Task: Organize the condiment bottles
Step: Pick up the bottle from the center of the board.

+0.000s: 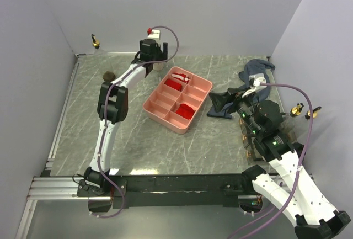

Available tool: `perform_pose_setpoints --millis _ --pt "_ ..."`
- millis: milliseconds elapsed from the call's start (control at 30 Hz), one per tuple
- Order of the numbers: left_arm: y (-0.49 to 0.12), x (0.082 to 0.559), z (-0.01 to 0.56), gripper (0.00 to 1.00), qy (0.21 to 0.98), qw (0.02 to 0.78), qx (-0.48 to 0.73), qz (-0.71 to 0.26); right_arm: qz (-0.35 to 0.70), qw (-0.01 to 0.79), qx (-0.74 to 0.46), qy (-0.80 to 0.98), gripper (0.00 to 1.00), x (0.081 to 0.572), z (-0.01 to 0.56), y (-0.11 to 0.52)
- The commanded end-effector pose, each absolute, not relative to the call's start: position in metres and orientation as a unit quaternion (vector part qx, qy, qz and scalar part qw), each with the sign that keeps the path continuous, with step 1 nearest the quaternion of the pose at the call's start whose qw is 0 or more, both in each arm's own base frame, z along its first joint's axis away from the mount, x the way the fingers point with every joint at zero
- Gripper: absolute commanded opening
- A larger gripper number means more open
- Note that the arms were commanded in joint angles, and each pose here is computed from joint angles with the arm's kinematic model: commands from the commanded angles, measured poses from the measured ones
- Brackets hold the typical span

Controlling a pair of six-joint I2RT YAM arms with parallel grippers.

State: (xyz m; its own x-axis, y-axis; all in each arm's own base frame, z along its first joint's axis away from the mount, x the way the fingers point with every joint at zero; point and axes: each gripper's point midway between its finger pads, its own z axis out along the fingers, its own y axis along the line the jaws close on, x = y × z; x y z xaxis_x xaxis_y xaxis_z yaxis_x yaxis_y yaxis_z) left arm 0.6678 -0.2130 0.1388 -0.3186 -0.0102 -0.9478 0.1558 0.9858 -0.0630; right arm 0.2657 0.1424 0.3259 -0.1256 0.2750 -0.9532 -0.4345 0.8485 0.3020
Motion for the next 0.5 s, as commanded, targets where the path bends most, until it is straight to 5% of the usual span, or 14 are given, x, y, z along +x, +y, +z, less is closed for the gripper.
perform_pose_setpoints --millis 0,133,300,467 --pt "-0.21 0.688 0.161 0.93 0.774 0.628 0.045 -0.072 0.275 0.681 -0.058 0.676 1.0 0.263 0.347 0.141" --pt "-0.21 0.689 0.166 0.78 0.765 0.637 0.059 -0.073 0.271 0.68 -0.056 0.678 1.0 0.265 0.343 0.141" --pt "-0.212 0.677 0.215 0.39 0.737 0.667 0.07 -0.088 0.274 0.673 -0.056 0.685 1.0 0.267 0.34 0.143" --pt "-0.219 0.651 0.273 0.14 0.712 0.689 0.087 -0.101 0.289 0.665 -0.062 0.686 1.0 0.265 0.338 0.149"
